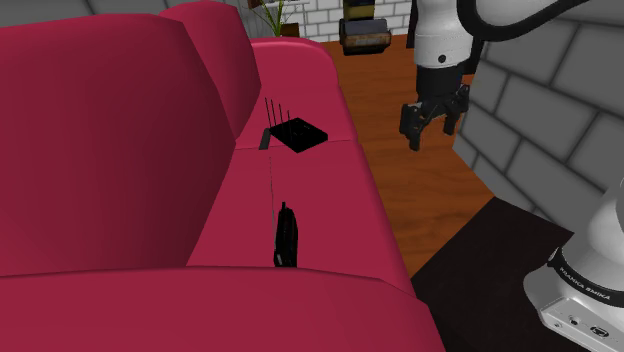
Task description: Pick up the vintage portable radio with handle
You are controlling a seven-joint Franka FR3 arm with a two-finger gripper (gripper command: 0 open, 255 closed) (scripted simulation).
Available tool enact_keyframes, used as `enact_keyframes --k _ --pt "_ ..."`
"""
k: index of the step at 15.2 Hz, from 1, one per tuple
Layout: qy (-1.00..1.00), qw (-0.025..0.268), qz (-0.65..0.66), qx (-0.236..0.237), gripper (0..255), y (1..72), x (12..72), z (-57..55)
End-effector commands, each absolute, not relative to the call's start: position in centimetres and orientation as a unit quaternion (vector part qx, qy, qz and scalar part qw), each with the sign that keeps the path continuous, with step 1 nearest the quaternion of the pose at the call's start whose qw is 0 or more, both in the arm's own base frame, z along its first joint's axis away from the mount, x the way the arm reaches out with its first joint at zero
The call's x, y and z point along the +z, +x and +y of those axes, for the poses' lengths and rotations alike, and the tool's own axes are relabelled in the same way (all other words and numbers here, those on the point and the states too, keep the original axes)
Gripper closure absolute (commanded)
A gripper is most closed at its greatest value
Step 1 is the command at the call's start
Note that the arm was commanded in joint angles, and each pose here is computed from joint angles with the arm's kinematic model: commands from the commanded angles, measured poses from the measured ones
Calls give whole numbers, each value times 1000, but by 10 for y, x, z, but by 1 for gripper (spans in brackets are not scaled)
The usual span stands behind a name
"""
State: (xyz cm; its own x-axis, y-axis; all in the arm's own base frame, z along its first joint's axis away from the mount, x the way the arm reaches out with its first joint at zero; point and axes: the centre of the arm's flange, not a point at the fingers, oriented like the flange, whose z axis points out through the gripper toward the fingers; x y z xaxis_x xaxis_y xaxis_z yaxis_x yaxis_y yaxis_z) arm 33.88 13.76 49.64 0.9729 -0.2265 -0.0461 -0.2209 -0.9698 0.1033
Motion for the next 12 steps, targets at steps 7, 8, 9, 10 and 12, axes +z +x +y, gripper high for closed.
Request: enact_keyframes --k 7,8,9,10,12 --pt "985 48 -165 -16 0 368 462 232" --pt "984 48 -172 -15 0 373 458 244" --pt "983 48 -178 -13 0 377 454 255" --pt "982 48 -184 -12 0 382 450 267" --pt "979 48 -197 -9 0 392 442 290"
